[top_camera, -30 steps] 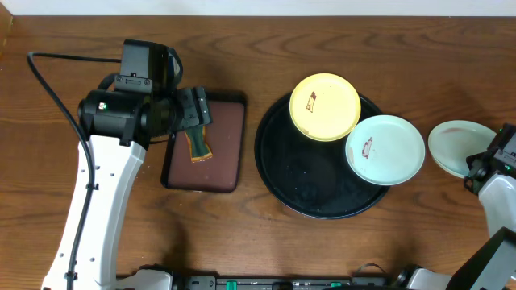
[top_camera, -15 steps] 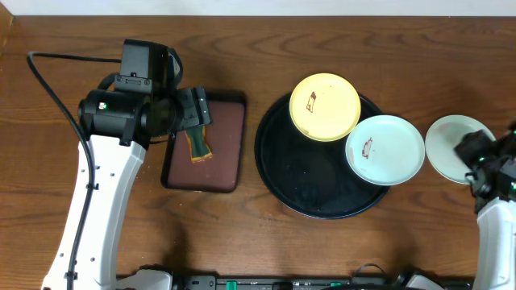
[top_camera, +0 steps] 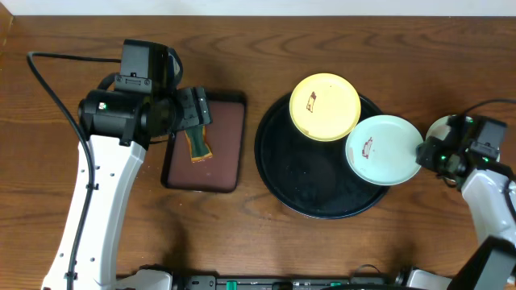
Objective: Clean dirty plates on tray and stack at the side
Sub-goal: 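Release the plate and move right gripper to the other green plate rim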
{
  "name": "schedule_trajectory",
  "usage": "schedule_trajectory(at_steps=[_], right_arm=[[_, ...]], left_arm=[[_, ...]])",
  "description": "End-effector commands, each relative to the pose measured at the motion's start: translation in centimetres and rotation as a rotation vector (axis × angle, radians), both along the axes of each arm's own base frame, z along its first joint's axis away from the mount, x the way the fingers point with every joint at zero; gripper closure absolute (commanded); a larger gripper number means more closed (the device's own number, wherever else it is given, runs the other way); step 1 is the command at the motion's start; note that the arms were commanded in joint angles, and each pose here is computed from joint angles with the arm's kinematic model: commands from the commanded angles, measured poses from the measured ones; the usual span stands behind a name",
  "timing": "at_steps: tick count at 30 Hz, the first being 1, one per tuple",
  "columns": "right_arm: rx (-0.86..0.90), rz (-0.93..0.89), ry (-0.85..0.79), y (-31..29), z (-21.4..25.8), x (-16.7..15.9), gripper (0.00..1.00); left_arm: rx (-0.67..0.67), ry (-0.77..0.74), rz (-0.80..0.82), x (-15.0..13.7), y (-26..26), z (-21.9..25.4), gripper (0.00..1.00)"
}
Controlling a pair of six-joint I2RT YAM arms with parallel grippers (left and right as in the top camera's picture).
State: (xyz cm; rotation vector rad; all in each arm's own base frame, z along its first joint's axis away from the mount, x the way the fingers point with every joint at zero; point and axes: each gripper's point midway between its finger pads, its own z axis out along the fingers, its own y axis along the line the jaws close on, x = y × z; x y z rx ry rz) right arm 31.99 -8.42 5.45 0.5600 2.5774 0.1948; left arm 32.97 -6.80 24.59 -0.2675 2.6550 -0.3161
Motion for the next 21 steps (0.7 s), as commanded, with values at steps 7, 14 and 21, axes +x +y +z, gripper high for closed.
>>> schedule_trajectory(at_steps=[7, 14, 21], right_arm=[[-0.032, 0.011, -0.007, 0.4, 1.3, -0.4, 0.99], [-0.021, -0.049, 0.018, 1.4, 3.1, -2.5, 0.99], [0.027, 0.115, 0.101, 6.8, 2.2, -3.7, 0.99]], left_arm=[[-0.006, -0.01, -0.007, 0.1, -0.1, 0.4, 0.16], [-0.007, -0.01, -0.007, 0.1, -0.1, 0.4, 0.16], [-0.007, -0.01, -0.008, 0.1, -0.1, 0.4, 0.16]])
